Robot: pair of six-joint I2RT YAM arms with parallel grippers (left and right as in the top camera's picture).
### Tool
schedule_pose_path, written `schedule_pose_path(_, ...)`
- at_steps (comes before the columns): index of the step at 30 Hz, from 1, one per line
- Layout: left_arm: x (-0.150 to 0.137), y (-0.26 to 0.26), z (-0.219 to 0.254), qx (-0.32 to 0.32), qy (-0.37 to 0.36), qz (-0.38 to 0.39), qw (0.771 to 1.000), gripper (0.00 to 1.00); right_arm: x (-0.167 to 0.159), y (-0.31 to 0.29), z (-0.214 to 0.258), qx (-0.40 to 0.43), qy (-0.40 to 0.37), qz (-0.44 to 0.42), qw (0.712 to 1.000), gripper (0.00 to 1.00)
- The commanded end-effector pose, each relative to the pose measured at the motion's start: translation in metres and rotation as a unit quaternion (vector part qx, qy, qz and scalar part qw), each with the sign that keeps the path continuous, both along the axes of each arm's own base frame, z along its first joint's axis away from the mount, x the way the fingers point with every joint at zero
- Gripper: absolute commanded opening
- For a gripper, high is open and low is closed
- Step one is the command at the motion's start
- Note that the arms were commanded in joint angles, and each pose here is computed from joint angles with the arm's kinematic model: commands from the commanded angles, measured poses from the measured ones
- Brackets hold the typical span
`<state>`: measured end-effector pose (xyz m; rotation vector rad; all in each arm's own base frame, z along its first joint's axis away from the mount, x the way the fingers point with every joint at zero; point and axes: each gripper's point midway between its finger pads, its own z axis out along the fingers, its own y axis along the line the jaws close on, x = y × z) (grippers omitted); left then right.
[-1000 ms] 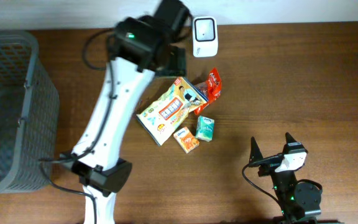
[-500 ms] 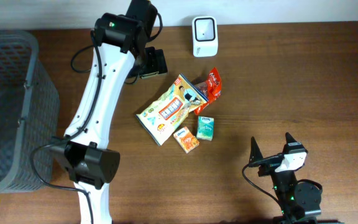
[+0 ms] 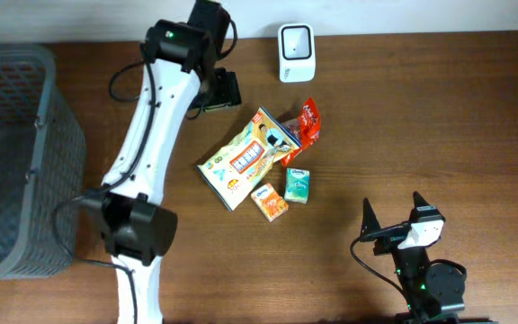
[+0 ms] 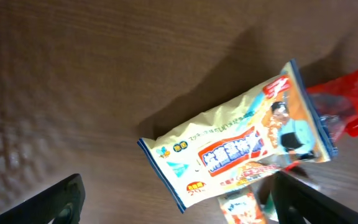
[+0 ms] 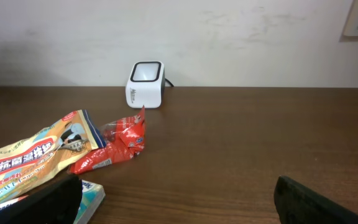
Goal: Scan the item barcode
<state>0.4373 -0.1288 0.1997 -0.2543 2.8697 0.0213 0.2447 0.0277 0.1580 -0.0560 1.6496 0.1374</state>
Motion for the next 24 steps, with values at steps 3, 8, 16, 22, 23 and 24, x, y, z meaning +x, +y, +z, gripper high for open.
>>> schedule_pose_path(3, 0.000, -0.016, -0.034, -0.016, 0.049, -0.088, 0.995, 1.00, 0.000, 0.000, -0.003, 0.001, 0.002, -0.001, 1.000, 0.98)
schedule_pose_path(8, 0.006, -0.046, -0.093, -0.064, 0.102, -0.202, 0.972, 0.99, 0.000, 0.000, -0.003, 0.001, 0.002, -0.001, 1.000, 0.98)
schedule_pose_path(16, 0.015, -0.050, -0.147, -0.063, 0.133, -0.201, 0.969, 0.99, 0.000, 0.000, -0.003, 0.001, 0.002, -0.001, 1.000, 0.98)
schedule_pose_path(22, 0.019, -0.066, -0.143, -0.105, 0.119, -0.208, 0.965, 0.77, 0.000, 0.000, -0.003, 0.001, 0.002, 0.000, 1.000, 0.98)
schedule_pose_path(23, 0.023, -0.067, -0.138, -0.106, 0.112, -0.209, 0.966, 0.76, 0.000, 0.000, -0.003, 0.001, 0.002, -0.001, 1.000, 0.99)
schedule_pose_path(24, 0.026, -0.069, -0.133, -0.107, 0.102, -0.211, 0.966, 0.75, 0.000, 0.000, -0.003, 0.001, 0.002, 0.000, 1.000, 0.99)
